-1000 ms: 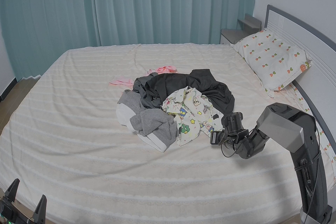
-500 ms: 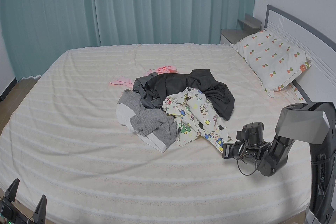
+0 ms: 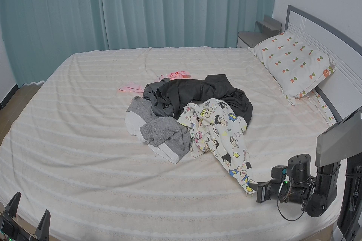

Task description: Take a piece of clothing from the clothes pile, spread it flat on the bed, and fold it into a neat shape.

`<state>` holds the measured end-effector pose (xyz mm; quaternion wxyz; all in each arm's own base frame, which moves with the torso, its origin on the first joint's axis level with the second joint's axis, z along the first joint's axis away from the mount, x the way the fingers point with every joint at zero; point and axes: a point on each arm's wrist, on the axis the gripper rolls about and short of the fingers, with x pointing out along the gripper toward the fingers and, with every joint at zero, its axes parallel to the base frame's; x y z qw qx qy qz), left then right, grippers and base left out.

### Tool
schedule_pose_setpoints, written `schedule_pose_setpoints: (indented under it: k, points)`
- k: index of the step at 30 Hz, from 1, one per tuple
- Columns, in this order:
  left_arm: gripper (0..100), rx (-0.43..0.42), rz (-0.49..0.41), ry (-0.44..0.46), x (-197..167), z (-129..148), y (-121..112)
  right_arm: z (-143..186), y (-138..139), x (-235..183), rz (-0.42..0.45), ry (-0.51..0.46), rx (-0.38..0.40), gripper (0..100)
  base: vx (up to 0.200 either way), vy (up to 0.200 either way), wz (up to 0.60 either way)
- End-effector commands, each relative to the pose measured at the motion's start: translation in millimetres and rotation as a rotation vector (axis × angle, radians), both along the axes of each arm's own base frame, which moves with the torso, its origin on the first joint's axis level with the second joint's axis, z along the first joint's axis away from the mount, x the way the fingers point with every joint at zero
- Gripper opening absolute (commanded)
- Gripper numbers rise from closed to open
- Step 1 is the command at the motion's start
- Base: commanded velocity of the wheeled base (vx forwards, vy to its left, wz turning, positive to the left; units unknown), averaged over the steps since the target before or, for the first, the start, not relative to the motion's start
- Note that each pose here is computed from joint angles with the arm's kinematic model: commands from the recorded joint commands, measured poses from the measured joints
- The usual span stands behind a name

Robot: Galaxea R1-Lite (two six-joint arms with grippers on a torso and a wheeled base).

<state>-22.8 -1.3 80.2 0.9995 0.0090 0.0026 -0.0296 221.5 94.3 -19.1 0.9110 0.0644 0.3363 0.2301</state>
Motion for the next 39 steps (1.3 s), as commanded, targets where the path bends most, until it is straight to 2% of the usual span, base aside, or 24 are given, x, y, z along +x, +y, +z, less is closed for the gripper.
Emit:
schedule_pose_setpoints:
  k: [1, 9, 10, 13, 19, 21, 22, 26, 33, 39]
  points:
    - [100, 0.0, 0.001, 0.002, 0.1, -4.8, 0.0, -26.1, 9.8, -14.2, 0.097, 0.103, -0.043, 0, 0.0, 0.0, 0.0]
    - [100, 0.0, 0.002, 0.002, 0.1, -4.8, 0.0, -46.8, 42.1, -12.5, 0.211, 0.099, -0.052, 0, 0.0, 0.0, 0.0]
    - [100, 0.0, -0.001, 0.002, 0.1, -4.8, 0.0, -46.7, 43.5, -12.5, 0.215, 0.096, -0.051, 100, 0.0, 0.0, 0.0]
    - [100, -0.001, 0.002, 0.002, 0.1, -4.8, 0.0, -46.7, 42.9, -11.7, 0.217, 0.097, -0.045, 100, 0.0, 0.0, 0.0]
    - [100, -0.001, 0.001, 0.002, 0.1, -4.8, 0.0, -34.8, 31.4, 8.9, 0.121, 0.033, -0.001, 100, 0.0, 0.0, 0.0]
    - [100, -0.001, 0.001, 0.002, 0.1, -4.8, 0.0, -34.8, 31.4, 8.9, 0.121, 0.033, -0.001, 100, 0.0, 0.0, 0.0]
    - [100, 0.0, -0.001, 0.002, 0.1, -4.8, 0.0, -33.2, 19.7, 21.3, 0.06, 0.009, 0.009, 100, 0.0, 0.0, 0.0]
    - [100, -0.001, -0.001, 0.002, 0.1, -4.8, 0.0, -38.4, 7.9, 30.1, 0.002, 0.011, 0.002, 100, 0.0, 0.0, 0.0]
    - [100, 0.0, 0.001, 0.002, 0.1, -4.8, 0.0, -38.3, 1.8, 41.1, -0.041, -0.021, 0.003, 100, 0.0, 0.0, 0.0]
    - [100, 0.0, 0.002, 0.002, 0.1, -4.8, 0.0, -48.9, 1.9, 51.0, -0.051, 0.023, -0.017, 100, 0.0, 0.0, 0.0]
